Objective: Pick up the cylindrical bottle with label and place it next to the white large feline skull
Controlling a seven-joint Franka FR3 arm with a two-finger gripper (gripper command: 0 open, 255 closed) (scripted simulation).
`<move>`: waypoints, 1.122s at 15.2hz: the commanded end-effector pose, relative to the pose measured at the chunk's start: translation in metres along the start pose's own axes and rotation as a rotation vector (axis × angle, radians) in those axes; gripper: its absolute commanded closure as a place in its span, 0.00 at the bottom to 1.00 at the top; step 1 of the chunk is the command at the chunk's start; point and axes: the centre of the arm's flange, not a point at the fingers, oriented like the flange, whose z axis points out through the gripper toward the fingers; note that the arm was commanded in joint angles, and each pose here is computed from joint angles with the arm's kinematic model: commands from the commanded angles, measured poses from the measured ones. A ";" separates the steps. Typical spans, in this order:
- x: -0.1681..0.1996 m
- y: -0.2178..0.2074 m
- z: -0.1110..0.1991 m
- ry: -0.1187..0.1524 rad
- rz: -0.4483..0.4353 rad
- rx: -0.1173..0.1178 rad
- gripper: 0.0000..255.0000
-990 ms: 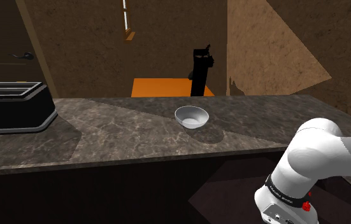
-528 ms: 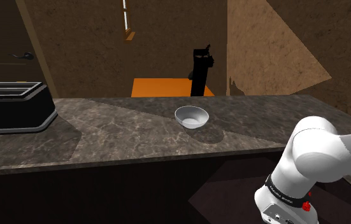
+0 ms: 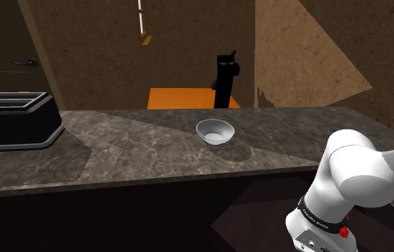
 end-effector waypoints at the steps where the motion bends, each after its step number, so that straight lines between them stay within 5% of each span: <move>1: -0.001 0.000 0.010 0.000 0.000 -0.001 1.00; 17: -0.004 0.003 0.095 0.000 0.000 -0.001 1.00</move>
